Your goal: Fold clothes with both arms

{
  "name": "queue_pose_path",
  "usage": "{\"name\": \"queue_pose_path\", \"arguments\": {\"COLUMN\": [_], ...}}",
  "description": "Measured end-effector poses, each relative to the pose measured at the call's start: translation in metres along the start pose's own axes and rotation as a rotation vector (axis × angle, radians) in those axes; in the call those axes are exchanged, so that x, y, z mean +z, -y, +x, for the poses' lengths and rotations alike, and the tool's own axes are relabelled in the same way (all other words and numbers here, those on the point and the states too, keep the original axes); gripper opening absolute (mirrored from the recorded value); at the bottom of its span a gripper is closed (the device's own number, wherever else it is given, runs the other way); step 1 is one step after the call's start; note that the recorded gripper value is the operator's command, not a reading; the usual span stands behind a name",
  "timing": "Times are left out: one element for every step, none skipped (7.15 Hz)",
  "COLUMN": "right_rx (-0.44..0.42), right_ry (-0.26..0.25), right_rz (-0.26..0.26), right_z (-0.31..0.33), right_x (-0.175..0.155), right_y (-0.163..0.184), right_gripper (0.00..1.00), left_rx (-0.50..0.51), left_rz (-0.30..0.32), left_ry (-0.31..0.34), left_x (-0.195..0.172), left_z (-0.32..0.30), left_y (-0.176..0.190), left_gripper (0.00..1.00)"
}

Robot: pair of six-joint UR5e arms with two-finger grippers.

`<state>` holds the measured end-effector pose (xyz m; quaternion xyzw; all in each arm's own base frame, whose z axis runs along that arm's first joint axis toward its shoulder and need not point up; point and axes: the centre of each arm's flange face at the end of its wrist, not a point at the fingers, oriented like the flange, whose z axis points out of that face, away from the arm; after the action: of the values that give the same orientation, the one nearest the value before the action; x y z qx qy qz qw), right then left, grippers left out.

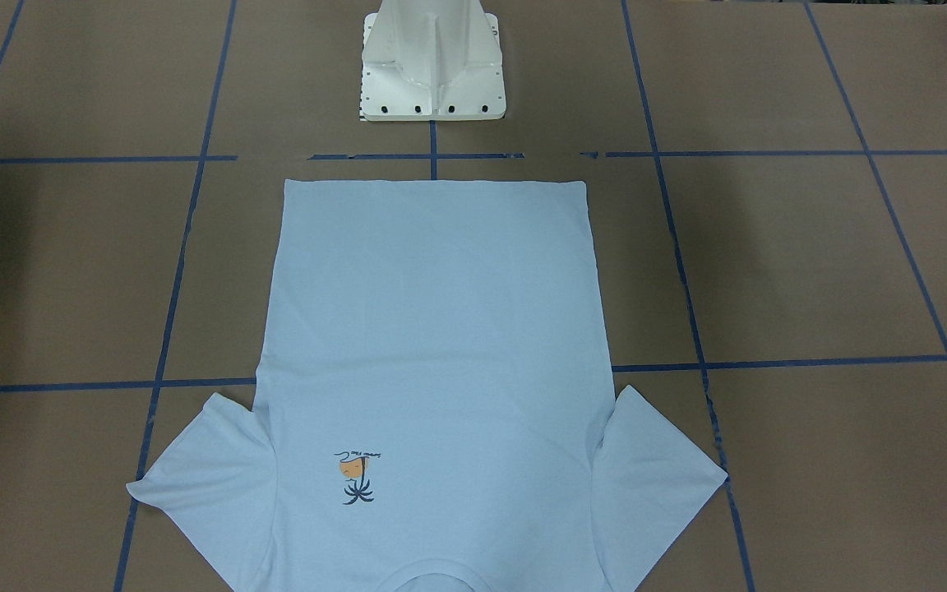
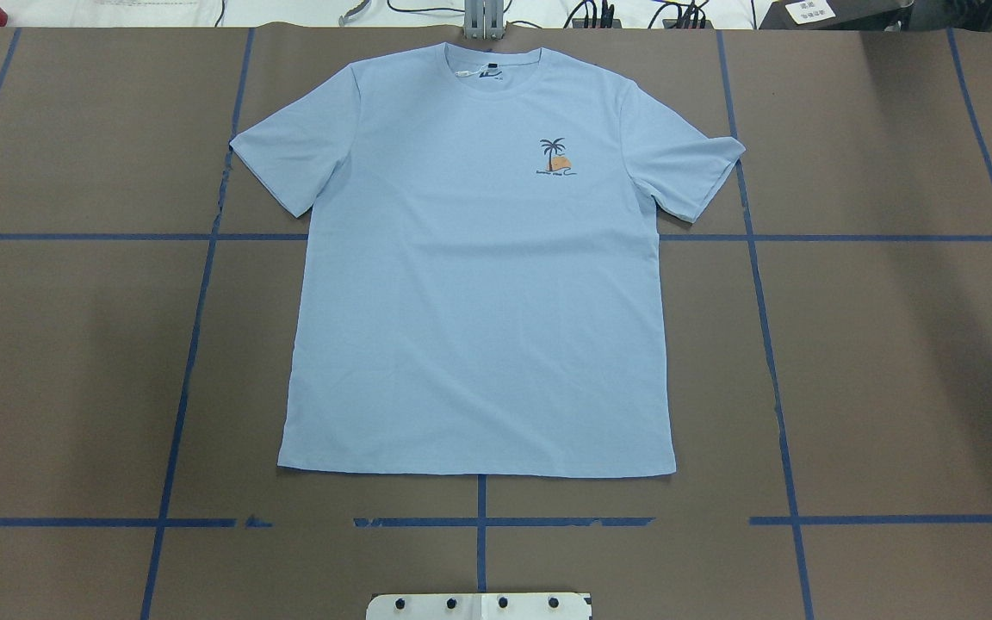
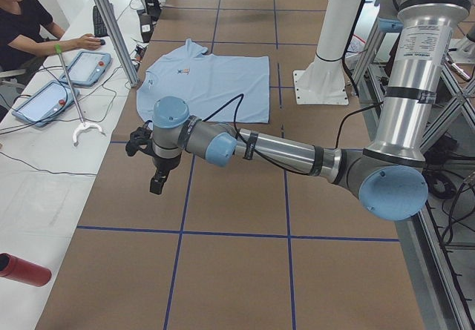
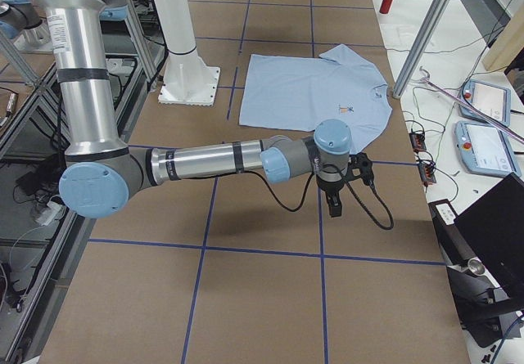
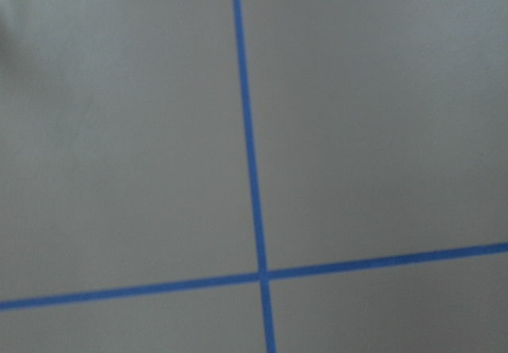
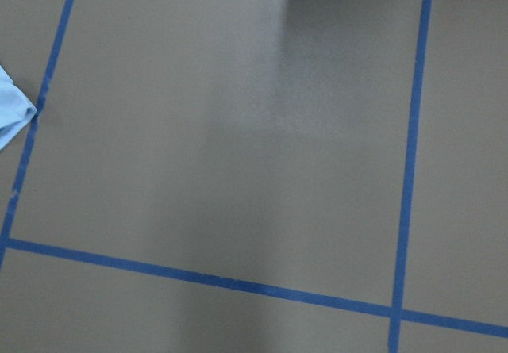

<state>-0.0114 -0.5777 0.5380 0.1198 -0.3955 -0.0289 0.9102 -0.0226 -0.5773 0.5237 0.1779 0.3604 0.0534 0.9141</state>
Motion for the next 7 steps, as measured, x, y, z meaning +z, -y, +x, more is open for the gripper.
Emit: {"name": "queue_pose_path", "arguments": {"right_rx": [-0.007, -0.043, -0.087, -0.126, -0.150, -0.157, -0.158], "right_ry": [0.015, 0.031, 0.044, 0.051, 0.051, 0.048, 0.055], "right_rz": [-0.001, -0.015, -0.026, -0.035, -0.040, -0.034, -0.013], "right_z": [-0.023, -0.056, -0.090, -0.118, -0.139, -0.154, -0.162], "right_x": [0.010, 0.024, 0.037, 0.048, 0.058, 0.061, 0.070], "right_y": [0.017, 0.031, 0.042, 0.049, 0.056, 0.067, 0.079], "right_gripper": [1.00, 1.00, 1.00, 1.00, 1.00, 1.00, 1.00], "left_rx": [0.025, 0.048, 0.067, 0.089, 0.112, 0.129, 0.141], "left_rz": [0.004, 0.010, 0.004, -0.012, -0.026, -0.033, -0.032], "left_ry": [-0.010, -0.019, -0.026, -0.033, -0.044, -0.055, -0.063], "left_x": [0.005, 0.008, 0.016, 0.029, 0.043, 0.055, 0.061], "left_z": [0.011, 0.024, 0.034, 0.045, 0.058, 0.066, 0.068], "left_y": [0.005, 0.016, 0.025, 0.029, 0.030, 0.030, 0.029], "left_gripper": [1.00, 1.00, 1.00, 1.00, 1.00, 1.00, 1.00]}}
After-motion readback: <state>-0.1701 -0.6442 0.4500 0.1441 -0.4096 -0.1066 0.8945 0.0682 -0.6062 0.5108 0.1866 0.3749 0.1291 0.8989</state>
